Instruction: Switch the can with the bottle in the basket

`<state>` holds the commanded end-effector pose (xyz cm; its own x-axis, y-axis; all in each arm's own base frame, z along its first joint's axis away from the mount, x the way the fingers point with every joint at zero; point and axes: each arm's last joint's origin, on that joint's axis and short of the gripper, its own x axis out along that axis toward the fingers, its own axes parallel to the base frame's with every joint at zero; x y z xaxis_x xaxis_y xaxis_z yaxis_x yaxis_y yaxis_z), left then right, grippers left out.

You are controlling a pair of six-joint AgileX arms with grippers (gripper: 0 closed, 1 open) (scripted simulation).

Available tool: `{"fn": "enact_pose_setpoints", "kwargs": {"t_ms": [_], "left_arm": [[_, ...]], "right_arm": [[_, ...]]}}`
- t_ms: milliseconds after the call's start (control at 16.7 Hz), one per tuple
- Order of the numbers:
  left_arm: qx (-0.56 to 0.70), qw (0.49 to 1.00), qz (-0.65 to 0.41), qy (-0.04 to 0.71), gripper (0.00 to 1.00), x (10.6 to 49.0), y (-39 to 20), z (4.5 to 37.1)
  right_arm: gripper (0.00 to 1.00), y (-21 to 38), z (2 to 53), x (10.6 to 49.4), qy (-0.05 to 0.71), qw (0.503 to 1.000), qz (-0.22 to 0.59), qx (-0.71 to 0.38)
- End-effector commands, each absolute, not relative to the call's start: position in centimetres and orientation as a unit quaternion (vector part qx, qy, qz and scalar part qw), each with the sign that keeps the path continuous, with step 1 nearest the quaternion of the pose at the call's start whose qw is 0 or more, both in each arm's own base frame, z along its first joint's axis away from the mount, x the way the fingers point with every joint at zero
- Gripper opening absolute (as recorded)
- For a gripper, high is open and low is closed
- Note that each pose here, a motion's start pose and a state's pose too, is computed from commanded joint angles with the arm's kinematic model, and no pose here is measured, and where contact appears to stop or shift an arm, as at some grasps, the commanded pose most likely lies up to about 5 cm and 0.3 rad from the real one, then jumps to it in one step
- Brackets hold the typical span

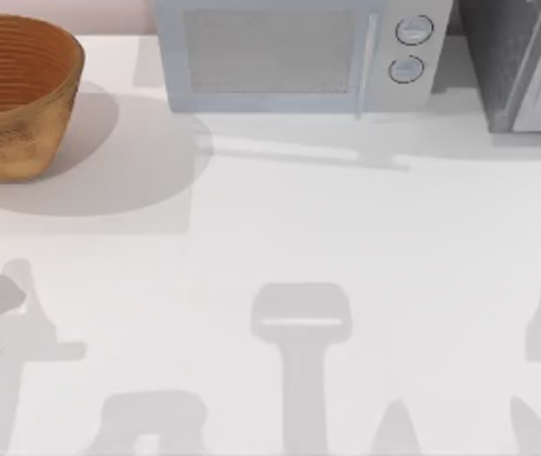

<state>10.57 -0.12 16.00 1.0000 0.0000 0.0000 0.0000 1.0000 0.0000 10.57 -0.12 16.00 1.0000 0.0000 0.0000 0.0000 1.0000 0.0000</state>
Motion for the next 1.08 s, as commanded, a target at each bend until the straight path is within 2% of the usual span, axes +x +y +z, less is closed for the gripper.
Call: {"fn": "enact_pose_setpoints", "kwargs": {"t_ms": [420, 1080], "left_arm": [[0.003, 1.000, -0.029, 0.008, 0.00, 10.8, -0.4, 16.4], [0.002, 0.953, -0.302, 0.022, 0.00, 15.7, -4.1, 22.4]], "right_arm": [[1.00, -0.1, 16.0, 10.6, 0.000, 1.000, 0.000, 0.000], [1.00, -0.1, 16.0, 10.6, 0.000, 1.000, 0.000, 0.000]]}}
